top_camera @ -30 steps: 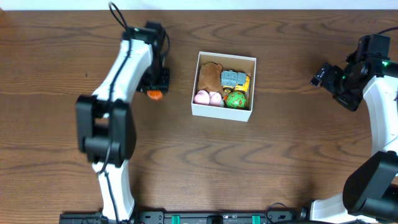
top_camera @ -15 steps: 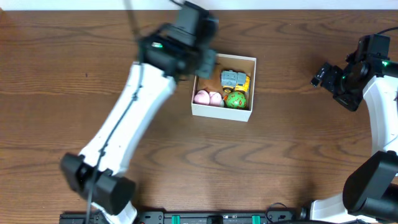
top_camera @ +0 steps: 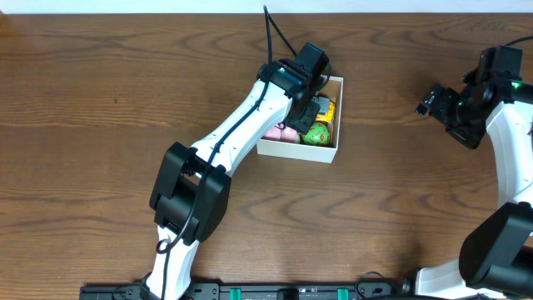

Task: Pack container

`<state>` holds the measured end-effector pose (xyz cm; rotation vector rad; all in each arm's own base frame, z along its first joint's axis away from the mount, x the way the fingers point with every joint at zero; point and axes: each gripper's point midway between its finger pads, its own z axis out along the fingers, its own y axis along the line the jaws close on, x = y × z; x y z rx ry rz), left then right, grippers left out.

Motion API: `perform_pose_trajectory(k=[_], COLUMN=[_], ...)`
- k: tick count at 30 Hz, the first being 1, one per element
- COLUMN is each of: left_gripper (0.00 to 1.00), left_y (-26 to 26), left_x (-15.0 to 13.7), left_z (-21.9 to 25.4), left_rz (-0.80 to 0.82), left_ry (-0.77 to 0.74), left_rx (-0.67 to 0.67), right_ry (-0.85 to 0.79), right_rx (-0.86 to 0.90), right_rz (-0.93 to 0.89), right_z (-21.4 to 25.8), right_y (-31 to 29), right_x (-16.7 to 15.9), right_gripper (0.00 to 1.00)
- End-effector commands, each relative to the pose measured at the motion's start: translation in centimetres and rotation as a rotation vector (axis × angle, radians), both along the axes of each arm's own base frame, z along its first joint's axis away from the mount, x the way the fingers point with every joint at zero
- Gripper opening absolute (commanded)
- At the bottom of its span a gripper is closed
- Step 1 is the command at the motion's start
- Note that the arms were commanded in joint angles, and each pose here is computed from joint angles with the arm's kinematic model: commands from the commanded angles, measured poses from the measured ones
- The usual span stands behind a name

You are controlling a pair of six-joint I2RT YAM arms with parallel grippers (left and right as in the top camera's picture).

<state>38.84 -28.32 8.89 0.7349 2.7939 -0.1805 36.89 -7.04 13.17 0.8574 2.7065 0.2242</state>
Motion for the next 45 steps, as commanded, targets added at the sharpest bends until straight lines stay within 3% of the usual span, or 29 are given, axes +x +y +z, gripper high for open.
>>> perform_pose_trajectory(k=[1,5,10,17,23,29,34,38,45], left_gripper=[0.59,0.79,0.90,0.95,0.99,0.98,0.98,0.98,0.98], left_y=[-0.2,-0.2,0.0,3.7,12.5,24.0,30.9,33.0,32.9], left_x=[-0.1,-0.1,0.1,-0.6,-2.3,-6.9,-13.0,-17.7,-21.9], left_z=[0.5,1.1,4.3,13.4,21.5,27.4,30.7,32.7,34.6], left_rz=[-0.019,-0.019,-0.014,0.054,0.264,0.528,0.779,0.872,0.884], left_ry=[-0.008,-0.017,-0.054,-0.173,-0.312,-0.450,-0.551,-0.637,-0.744], left_rx=[-0.004,-0.010,-0.036,-0.116,-0.130,-0.063,-0.037,-0.046,-0.082], right_ry=[-0.027,-0.027,-0.028,-0.050,-0.133,-0.439,-0.694,-0.845,-0.994], right_rx=[-0.009,-0.009,-0.010,-0.026,-0.062,-0.033,-0.081,-0.157,-0.221], right_rz=[-0.018,-0.018,-0.017,0.016,0.133,0.448,0.541,0.576,0.573], right_z=[1.1,1.1,1.1,1.3,2.8,9.8,18.1,23.5,28.3], right_y=[-0.2,-0.2,-0.3,-0.3,1.6,7.6,9.8,10.5,11.0], right_x=[0.1,0.1,0.1,0.6,2.0,3.6,1.3,-2.6,-8.0], right_gripper=[0.99,0.99,0.99,0.99,0.99,0.99,0.99,0.99,0.99])
